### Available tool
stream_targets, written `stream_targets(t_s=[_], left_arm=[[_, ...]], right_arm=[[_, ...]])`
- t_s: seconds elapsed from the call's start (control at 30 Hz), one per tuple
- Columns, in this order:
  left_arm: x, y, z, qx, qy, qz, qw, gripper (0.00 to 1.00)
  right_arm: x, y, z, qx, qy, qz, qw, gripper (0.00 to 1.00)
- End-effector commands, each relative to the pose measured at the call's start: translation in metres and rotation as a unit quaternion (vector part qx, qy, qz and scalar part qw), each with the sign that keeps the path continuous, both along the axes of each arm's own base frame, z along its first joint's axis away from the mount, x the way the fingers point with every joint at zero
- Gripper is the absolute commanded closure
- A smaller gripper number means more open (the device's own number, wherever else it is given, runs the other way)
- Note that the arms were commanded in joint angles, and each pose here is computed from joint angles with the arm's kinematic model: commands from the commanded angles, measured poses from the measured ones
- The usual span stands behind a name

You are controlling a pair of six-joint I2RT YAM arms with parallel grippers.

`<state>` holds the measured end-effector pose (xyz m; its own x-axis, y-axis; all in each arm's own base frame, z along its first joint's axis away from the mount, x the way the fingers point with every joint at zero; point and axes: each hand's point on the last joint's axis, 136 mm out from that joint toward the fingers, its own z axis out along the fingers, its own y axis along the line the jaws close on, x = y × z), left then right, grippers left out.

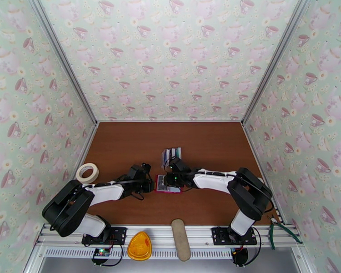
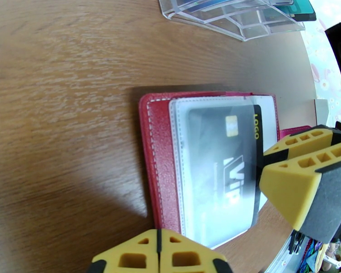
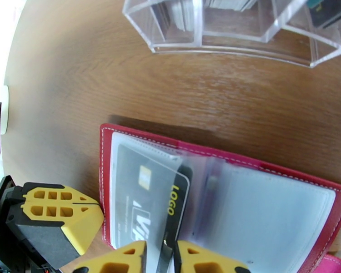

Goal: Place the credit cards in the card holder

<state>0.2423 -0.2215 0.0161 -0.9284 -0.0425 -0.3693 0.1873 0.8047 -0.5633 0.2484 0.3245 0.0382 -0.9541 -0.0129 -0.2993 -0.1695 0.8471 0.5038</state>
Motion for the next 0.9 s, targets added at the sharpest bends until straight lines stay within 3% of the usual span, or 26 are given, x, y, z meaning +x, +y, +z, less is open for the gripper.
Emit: stream_targets(t_s=[0.0,0.4,0.67,0.87], left_arm=[[-0.024,0.01,-0.024,0.026,0.05,-0.008,0.998,0.94],[-0.019,0.015,-0.022,0.028,0.047,0.004,0.998,0.9],[-0.011,0.015,-0.014,0.026,0.041,0.01,0.999,0.85],[-0.003,0.016,0.005,0.03,0.022,0.011,0.999,0.79]], right_arm=[[0.002,0.012,0.006,0.007,-0.007,0.01,1.0,0.76],[0.002,0.022,0.005,0.014,-0.006,0.015,1.0,0.76],[0.005,-0.003,0.015,-0.024,-0.029,0.002,0.999,0.59],[0.008,-0.019,0.025,-0.031,-0.044,-0.007,0.999,0.56]])
